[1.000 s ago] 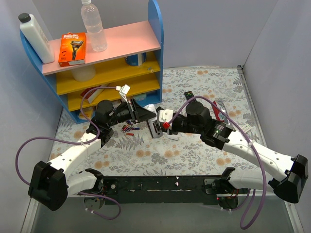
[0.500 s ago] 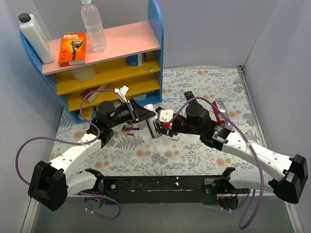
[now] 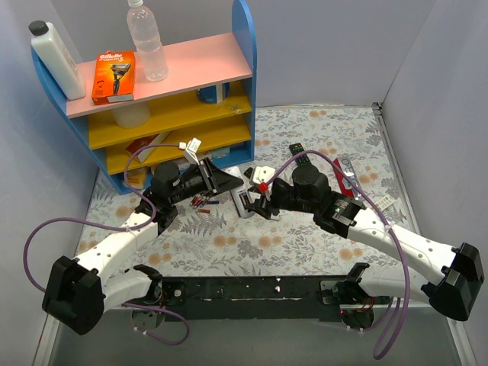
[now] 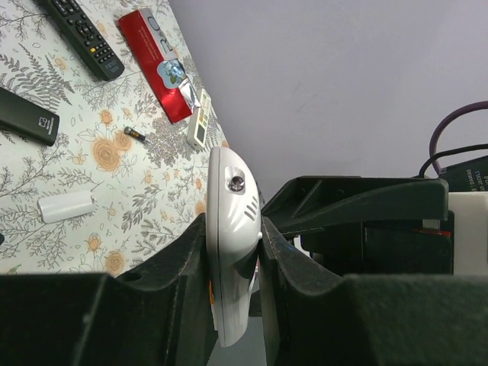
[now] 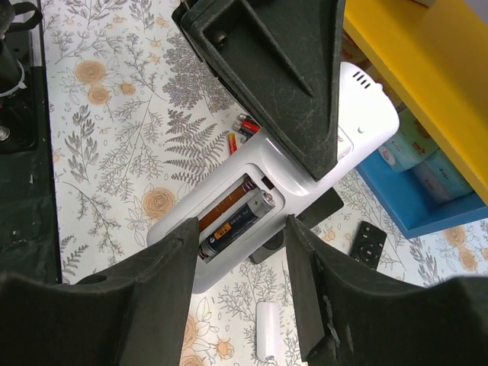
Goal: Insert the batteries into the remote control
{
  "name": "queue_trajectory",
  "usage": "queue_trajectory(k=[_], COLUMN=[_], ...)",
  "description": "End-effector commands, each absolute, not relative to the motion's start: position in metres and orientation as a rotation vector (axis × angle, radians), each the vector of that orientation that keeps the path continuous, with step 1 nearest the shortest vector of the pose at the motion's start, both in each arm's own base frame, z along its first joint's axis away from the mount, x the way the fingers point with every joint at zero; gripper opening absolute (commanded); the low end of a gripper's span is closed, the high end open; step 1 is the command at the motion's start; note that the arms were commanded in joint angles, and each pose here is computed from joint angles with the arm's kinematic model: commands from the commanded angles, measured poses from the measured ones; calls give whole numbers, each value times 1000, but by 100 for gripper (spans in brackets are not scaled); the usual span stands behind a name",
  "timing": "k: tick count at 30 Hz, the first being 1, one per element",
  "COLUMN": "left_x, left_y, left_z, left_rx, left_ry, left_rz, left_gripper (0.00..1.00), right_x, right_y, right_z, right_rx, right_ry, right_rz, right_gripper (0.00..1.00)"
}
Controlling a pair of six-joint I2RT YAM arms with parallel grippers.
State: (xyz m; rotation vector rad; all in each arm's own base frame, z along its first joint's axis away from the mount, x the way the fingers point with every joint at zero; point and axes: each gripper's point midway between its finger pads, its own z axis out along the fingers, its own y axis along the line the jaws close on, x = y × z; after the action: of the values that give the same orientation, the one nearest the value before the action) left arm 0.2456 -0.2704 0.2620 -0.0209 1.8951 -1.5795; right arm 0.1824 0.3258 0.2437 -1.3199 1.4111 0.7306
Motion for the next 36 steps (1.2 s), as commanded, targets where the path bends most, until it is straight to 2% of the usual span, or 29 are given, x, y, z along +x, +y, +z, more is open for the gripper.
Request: queue_trajectory(k=[1, 5, 11, 17, 28, 36], left_x=[246, 245, 244, 242, 237, 236], left_y=[-267, -265, -263, -263, -264, -264], left_z=[302, 299, 300, 302, 309, 311], left_rx=[29, 34, 54, 69, 108, 116], left_ry=[1734, 1733, 1710, 1691, 1658, 1647], left_rz=[-1588, -1572, -1562, -1566, -1584, -1590], left_gripper=[0, 0, 0, 0, 0, 0], right_x=[167, 168, 168, 173, 210, 213], right_y=[330, 332, 335, 335, 321, 326], right_z=[235, 252, 270, 282, 299, 308], right_rx=[-1329, -1265, -1158, -991, -623, -565], right_ry=[1478, 1497, 1558, 1633, 1720, 1701], right_rz=[845, 875, 967, 1073, 1119, 1229], right_gripper=[57, 64, 67, 67, 65, 64])
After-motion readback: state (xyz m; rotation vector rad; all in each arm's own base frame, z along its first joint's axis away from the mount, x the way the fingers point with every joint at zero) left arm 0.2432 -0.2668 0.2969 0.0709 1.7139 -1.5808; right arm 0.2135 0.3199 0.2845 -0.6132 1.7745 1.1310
